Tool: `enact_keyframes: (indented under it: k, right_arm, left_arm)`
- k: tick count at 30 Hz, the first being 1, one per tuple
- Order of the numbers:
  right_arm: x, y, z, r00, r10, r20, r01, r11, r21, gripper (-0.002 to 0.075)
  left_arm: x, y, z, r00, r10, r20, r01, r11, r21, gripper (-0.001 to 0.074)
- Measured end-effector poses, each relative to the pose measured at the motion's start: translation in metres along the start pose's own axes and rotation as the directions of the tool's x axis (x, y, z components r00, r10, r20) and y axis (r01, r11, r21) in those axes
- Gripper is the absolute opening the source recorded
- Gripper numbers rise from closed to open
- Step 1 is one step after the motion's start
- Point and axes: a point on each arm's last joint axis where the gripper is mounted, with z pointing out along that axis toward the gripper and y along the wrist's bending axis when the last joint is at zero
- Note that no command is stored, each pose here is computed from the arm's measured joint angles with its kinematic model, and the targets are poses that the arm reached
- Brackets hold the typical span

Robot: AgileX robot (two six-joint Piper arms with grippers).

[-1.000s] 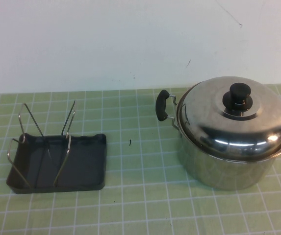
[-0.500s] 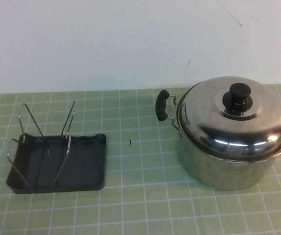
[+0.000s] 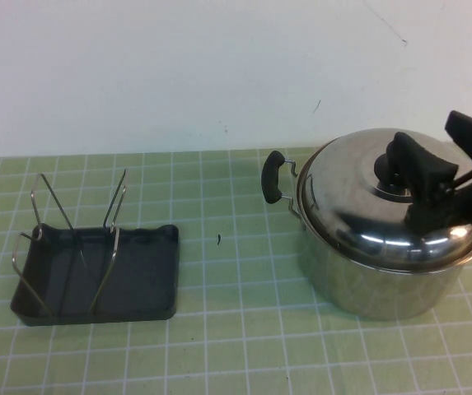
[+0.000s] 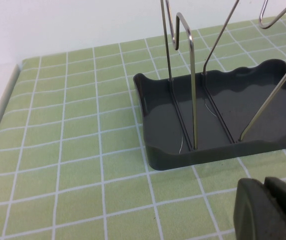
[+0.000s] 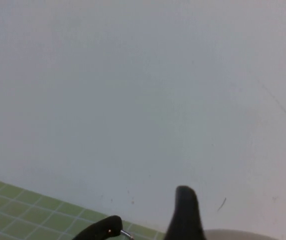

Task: Put pot lid on rack
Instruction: Open the pot

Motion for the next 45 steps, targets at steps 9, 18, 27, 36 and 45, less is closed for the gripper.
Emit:
enact_keyframes:
  k: [9,18,27,36,45]
  right_arm:
    - [0.035,-0.014,0.049,0.994,0.048,-0.098,-0.038,0.994,0.099,0.0507]
    - [0.056,-0.015,0.077,0.989,0.039,-0.142,-0.026,0.996,0.09,0.0507]
    - [0.066,-0.019,0.082,0.986,0.07,-0.149,-0.048,0.988,0.147,0.0407]
    - [0.057,-0.015,0.082,0.993,0.033,-0.11,-0.023,0.995,0.097,0.0335]
    - [-0.029,-0.009,0.055,0.977,0.078,0.198,-0.077,0.997,-0.011,0.0334]
  left_arm:
    - [0.0,0.0,0.0,1.0,0.002,0.0,-0.002,1.0,0.0,-0.0004]
    - [0.0,0.0,0.0,1.0,0.002,0.0,-0.002,1.0,0.0,-0.0004]
    - [0.0,0.0,0.0,1.0,0.0,0.0,0.0,1.0,0.001,-0.0004]
    - [0.0,0.0,0.0,1.0,0.0,0.0,0.0,1.0,0.001,-0.0003]
    - [0.0,0.0,0.0,1.0,-0.002,0.0,0.002,1.0,0.001,-0.0003]
